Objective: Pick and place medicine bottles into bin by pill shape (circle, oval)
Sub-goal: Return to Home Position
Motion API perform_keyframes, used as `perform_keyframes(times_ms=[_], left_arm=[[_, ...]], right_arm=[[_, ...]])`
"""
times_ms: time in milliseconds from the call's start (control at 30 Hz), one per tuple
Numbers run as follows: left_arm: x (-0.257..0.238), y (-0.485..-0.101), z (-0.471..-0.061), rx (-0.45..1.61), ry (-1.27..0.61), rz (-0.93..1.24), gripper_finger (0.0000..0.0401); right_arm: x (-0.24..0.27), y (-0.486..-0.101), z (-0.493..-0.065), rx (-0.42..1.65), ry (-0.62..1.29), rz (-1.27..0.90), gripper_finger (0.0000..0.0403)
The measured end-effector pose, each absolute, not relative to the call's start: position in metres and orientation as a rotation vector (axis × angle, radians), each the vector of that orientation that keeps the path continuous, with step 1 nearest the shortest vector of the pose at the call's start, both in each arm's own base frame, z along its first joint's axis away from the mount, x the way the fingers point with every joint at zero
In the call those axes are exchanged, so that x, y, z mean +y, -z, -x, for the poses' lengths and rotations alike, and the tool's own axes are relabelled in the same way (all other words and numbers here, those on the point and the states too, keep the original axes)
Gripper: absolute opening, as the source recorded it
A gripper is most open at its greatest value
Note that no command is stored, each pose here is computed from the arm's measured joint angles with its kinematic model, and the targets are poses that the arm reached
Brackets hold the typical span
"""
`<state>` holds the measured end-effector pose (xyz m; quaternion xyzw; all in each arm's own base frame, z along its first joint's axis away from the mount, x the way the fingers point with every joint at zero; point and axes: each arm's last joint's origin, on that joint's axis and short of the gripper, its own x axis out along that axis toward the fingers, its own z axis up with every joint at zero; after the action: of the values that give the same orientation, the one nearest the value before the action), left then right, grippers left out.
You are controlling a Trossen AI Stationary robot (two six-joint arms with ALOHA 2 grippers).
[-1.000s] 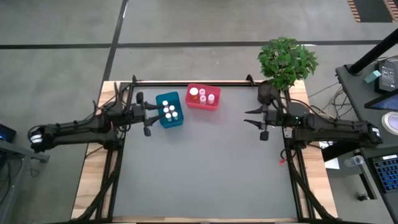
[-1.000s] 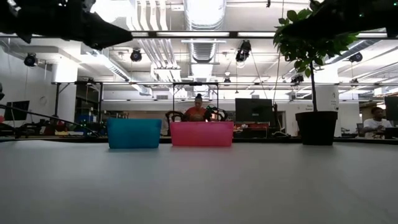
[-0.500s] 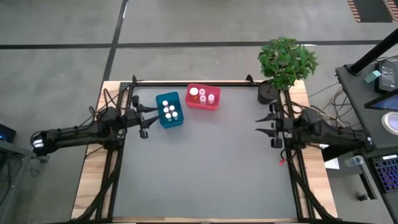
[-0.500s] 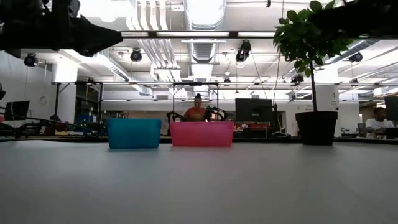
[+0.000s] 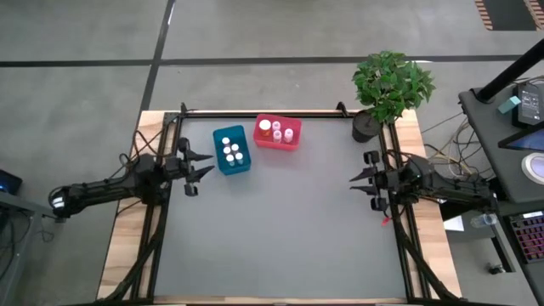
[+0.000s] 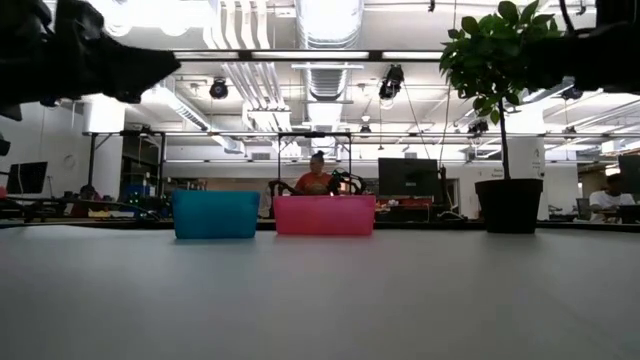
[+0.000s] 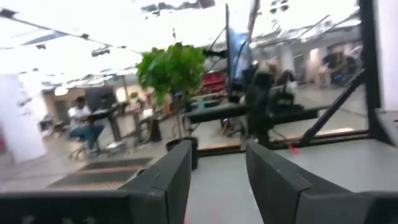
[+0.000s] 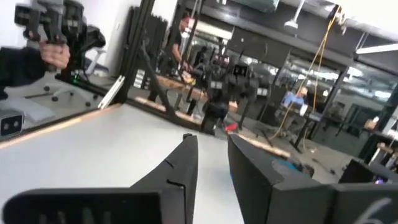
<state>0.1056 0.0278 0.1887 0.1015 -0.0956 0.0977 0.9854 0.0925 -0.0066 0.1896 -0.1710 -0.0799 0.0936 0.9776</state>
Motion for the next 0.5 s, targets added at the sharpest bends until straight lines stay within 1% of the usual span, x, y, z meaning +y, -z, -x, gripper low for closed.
perform_keyframes(times_ms=[100,233,400,500], left_arm=[[0.026,-0.191,-0.103,-0.220,-0.166,-0.214,0.0120],[0.025,-0.193,-0.101,-0.245,-0.146,-0.227,0.0090],[0.024,-0.195,-0.098,-0.277,-0.145,-0.236,0.0057],[0.023,-0.196,-0.097,-0.283,-0.143,-0.238,0.0044]], right_arm=[[-0.007,-0.185,-0.093,-0.154,-0.191,0.341,0.0068],[-0.005,-0.186,-0.092,-0.167,-0.258,0.338,0.0052],[-0.002,-0.204,-0.086,-0.195,-0.320,0.260,0.0032],[-0.001,-0.204,-0.085,-0.172,-0.351,0.244,0.0021]])
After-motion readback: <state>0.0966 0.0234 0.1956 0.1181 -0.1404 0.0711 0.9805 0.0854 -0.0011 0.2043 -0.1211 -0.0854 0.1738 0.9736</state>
